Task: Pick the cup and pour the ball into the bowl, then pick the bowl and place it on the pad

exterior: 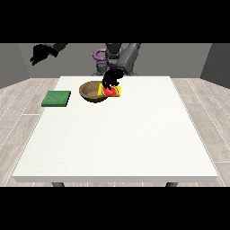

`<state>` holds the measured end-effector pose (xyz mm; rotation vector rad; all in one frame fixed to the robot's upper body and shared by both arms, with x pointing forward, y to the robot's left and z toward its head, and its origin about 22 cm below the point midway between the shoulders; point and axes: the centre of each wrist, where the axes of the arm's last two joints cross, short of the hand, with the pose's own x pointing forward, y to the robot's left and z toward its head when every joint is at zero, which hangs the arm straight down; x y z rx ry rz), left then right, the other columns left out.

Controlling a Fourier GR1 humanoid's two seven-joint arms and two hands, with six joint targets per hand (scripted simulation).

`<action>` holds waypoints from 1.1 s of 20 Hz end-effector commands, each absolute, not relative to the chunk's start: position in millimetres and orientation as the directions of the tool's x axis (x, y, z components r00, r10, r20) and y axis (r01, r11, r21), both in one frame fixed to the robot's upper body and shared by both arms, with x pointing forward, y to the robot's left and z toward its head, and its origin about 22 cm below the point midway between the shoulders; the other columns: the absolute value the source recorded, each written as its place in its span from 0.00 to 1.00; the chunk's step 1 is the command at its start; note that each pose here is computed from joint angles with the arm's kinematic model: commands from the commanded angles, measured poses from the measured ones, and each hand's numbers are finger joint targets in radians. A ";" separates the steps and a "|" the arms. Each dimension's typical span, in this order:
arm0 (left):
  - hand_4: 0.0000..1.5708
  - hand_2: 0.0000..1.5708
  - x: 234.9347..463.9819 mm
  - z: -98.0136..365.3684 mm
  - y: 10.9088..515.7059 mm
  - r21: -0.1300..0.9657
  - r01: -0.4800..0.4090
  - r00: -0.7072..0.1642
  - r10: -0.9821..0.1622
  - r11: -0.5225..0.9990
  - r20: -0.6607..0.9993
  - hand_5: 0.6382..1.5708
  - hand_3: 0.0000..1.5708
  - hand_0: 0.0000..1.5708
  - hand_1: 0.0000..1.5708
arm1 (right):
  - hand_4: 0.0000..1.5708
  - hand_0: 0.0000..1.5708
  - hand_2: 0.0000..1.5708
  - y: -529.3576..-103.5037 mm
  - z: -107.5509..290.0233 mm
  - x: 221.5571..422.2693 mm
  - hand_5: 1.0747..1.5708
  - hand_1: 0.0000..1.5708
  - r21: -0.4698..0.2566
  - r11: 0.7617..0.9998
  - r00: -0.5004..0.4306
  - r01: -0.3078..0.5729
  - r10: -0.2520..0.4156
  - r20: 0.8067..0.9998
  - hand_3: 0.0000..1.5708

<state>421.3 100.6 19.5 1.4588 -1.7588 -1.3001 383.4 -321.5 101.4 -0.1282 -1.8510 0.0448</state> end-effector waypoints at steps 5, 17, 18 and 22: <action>0.96 1.00 408.5 6.3 82.1 0.822 -0.468 -0.293 -0.820 -0.325 -0.491 0.59 1.00 0.97 0.97 | 0.36 0.00 0.23 -285.5 114.0 401.3 0.99 0.00 -0.092 0.996 -0.303 -0.018 0.083 0.949 0.40; 0.93 1.00 390.3 25.4 36.4 0.724 -0.522 -0.262 -0.724 -0.451 -0.639 0.64 1.00 0.98 0.98 | 0.37 0.00 0.23 -302.3 77.6 392.5 0.99 0.00 -0.085 0.996 -0.271 0.033 0.091 0.958 0.41; 0.93 1.00 400.4 43.6 32.4 0.706 -0.552 -0.262 -0.711 -0.444 -0.652 0.63 1.00 0.98 0.98 | 0.37 0.00 0.23 -317.6 97.8 396.4 0.99 0.00 -0.081 0.995 -0.285 0.049 0.092 0.954 0.40; 0.95 1.00 386.6 29.4 31.8 0.780 -0.466 -0.354 -0.721 -0.417 -0.596 0.60 1.00 0.97 0.97 | 0.37 0.00 0.21 -321.4 55.9 377.7 0.99 0.00 -0.062 0.995 -0.156 0.082 0.075 0.985 0.38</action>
